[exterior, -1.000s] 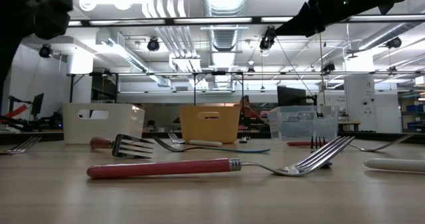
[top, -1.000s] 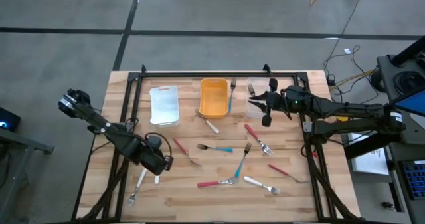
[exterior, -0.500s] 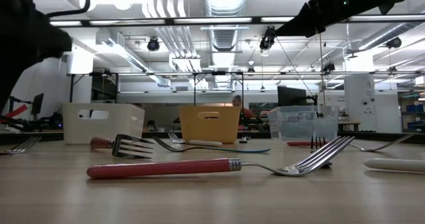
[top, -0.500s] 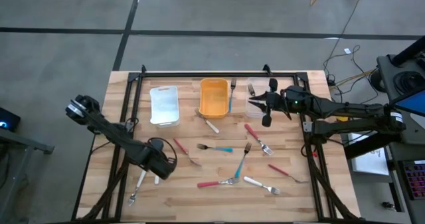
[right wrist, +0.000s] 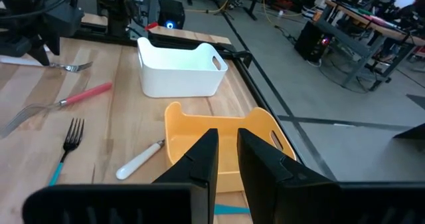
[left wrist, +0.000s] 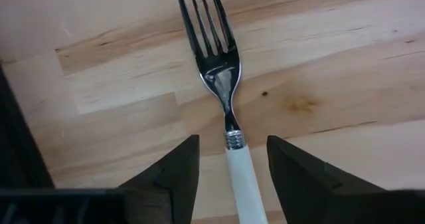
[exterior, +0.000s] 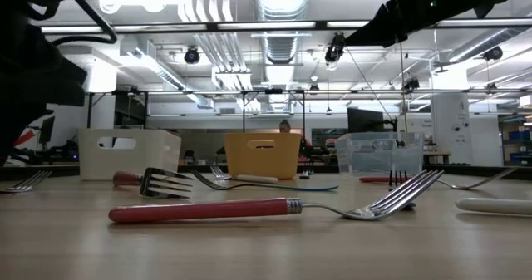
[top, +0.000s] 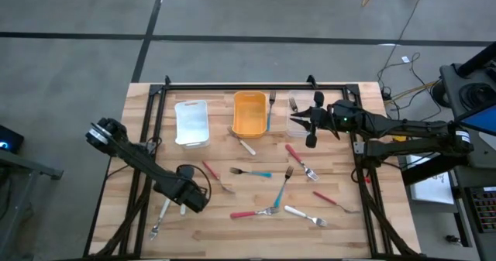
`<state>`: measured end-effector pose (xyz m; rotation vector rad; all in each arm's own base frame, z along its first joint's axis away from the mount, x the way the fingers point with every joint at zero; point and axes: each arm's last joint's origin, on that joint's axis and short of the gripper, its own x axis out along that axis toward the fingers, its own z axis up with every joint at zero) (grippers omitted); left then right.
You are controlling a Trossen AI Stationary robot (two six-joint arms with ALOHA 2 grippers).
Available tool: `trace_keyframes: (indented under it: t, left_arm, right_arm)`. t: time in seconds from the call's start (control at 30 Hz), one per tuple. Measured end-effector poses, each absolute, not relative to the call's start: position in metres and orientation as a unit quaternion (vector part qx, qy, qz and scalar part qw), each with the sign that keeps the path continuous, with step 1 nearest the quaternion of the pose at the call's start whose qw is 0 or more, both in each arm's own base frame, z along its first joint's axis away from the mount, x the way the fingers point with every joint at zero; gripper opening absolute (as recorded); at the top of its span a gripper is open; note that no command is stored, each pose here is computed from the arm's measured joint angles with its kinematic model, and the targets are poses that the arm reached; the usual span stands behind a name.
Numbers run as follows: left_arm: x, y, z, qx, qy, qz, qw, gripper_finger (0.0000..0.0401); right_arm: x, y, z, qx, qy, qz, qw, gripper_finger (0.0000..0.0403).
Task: Sort silverware by color (type)
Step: Put the white fork into the white bin
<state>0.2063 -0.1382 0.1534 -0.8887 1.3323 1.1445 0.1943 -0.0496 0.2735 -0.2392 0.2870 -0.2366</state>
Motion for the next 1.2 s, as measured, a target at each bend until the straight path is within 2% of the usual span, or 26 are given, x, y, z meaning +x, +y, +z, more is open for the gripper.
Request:
trace_keyframes:
  t: [0.57,0.67,0.9,1.2]
  left_arm:
    - [0.200,-0.134,0.131,-0.400,0.549,0.483,0.553,0.0116]
    - [0.201,-0.134,0.131,-0.401,0.548,0.482,0.554,0.0095]
    - [0.201,-0.135,0.131,-0.405,0.550,0.478,0.552,0.0016]
    - [0.197,-0.133,0.153,-0.432,0.552,0.442,0.559,0.0010]
  right_arm:
    - [0.194,-0.050,0.273,-0.115,0.143,-0.119,0.976,0.0047]
    - [0.194,-0.050,0.273,-0.116,0.143,-0.119,0.976,0.0047]
    - [0.194,-0.050,0.273,-0.116,0.143,-0.119,0.976,0.0047]
    - [0.194,-0.050,0.273,-0.116,0.144,-0.119,0.976,0.0047]
